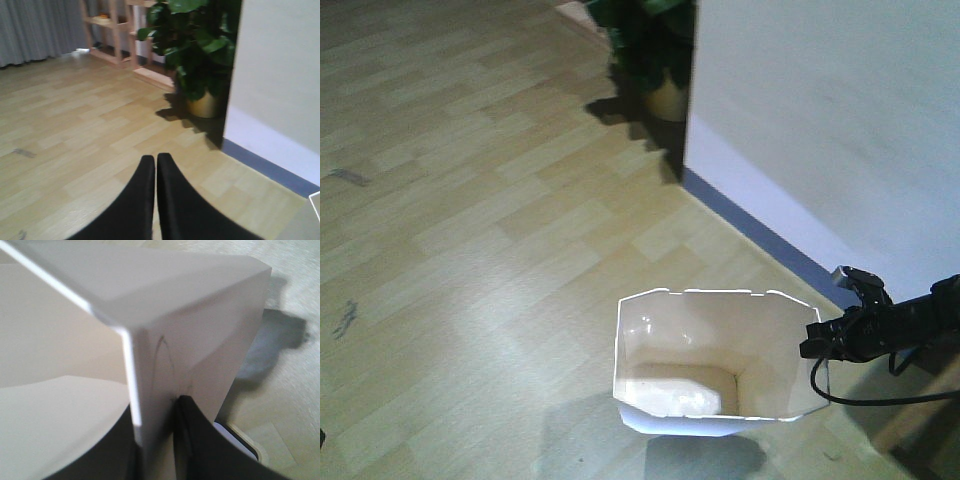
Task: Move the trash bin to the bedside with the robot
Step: 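Hold the bin in the right gripper while the base turns toward the bed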
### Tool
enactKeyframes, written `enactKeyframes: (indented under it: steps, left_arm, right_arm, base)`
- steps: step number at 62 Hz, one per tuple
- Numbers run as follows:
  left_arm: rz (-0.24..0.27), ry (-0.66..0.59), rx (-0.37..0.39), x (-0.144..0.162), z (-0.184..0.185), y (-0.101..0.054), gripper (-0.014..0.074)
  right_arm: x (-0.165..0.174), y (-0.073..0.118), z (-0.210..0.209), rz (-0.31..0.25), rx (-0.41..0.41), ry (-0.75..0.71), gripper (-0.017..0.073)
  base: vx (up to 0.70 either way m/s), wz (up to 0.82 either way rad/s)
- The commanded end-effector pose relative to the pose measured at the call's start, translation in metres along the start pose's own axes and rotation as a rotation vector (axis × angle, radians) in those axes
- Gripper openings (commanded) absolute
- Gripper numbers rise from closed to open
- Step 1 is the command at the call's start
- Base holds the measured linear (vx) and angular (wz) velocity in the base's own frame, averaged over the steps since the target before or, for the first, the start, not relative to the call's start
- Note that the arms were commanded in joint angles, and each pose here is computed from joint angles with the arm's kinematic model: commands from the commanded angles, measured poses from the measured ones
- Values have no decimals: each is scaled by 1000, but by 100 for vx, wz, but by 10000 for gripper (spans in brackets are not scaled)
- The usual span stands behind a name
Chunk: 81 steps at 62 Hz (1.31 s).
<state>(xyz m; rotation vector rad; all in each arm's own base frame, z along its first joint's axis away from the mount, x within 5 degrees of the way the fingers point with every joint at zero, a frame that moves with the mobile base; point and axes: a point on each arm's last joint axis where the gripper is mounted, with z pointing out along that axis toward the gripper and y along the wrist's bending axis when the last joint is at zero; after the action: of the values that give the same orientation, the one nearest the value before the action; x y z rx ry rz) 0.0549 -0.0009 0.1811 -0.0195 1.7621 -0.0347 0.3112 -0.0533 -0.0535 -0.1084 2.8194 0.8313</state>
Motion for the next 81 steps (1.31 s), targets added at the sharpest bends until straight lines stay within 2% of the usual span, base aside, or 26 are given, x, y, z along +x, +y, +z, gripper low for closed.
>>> enactKeyframes:
  steps: [1, 38, 81]
  left_arm:
    - [-6, -63, 8, -1, 1, 0, -6]
    - [-6, -63, 8, -1, 1, 0, -6]
    - [-6, -63, 8, -1, 1, 0, -6]
  right_arm:
    - [-21, 29, -23, -32, -222, -103, -5]
    - [-21, 29, -23, -32, -222, -103, -5]
    - [-21, 29, -23, -32, -227, -103, -5]
  base:
    - [6, 64]
    - [7, 51]
    - [16, 19]
